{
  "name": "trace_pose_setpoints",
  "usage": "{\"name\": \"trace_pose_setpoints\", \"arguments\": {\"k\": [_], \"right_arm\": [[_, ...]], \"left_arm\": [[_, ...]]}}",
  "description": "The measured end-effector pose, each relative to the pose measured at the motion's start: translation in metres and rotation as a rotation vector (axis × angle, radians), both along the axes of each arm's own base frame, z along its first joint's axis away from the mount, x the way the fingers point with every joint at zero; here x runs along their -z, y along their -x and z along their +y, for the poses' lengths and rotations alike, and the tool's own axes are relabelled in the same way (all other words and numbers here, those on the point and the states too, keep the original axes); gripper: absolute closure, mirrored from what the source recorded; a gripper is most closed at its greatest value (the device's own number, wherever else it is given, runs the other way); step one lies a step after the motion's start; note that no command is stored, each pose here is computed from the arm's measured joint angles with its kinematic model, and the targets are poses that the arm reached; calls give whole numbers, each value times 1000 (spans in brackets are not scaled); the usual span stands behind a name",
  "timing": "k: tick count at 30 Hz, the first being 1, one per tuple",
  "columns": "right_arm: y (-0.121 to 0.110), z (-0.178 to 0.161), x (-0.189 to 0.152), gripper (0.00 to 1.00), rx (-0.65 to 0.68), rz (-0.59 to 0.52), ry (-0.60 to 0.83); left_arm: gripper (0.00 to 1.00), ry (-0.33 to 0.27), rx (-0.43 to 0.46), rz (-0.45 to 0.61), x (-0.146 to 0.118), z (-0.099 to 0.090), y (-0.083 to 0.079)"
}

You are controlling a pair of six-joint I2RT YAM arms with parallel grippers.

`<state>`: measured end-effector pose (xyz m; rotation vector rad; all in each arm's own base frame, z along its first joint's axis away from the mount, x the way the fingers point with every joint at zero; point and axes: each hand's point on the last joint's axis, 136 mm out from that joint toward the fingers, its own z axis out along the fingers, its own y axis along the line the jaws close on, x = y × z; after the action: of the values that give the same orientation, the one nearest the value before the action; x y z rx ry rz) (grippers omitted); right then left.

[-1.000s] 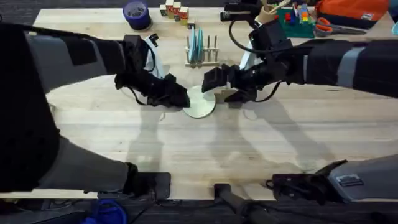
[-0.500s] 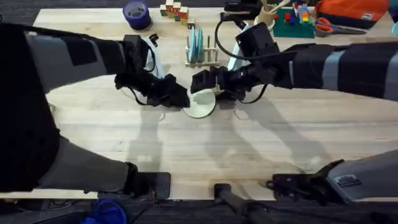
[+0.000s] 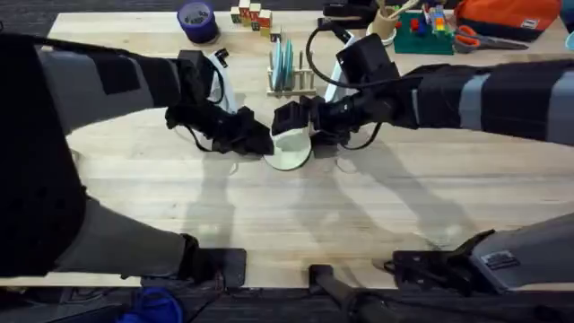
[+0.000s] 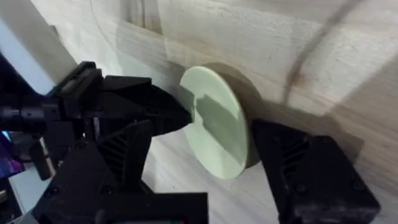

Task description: Pick up the plates from the table one by one and place each into a slot on the dish rack.

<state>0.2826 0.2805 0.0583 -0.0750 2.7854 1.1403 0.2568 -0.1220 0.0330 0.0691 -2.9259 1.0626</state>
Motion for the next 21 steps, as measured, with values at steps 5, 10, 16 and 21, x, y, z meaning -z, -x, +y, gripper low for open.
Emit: {"name": "trace_pose_setpoints", "arguments": {"k": [5, 10, 16, 21], "right_arm": [[0, 0, 1, 61, 0, 2, 1], [1, 2, 1, 60, -5, 0, 0], [2, 3, 1, 58, -10, 0, -4], [2, 4, 1, 58, -15, 3, -9]], "left_arm": [[958, 0, 0, 0, 0, 0, 0], [960, 0, 0, 0, 0, 0, 0], [961, 0, 0, 0, 0, 0, 0], [960, 0, 0, 0, 0, 0, 0]]}}
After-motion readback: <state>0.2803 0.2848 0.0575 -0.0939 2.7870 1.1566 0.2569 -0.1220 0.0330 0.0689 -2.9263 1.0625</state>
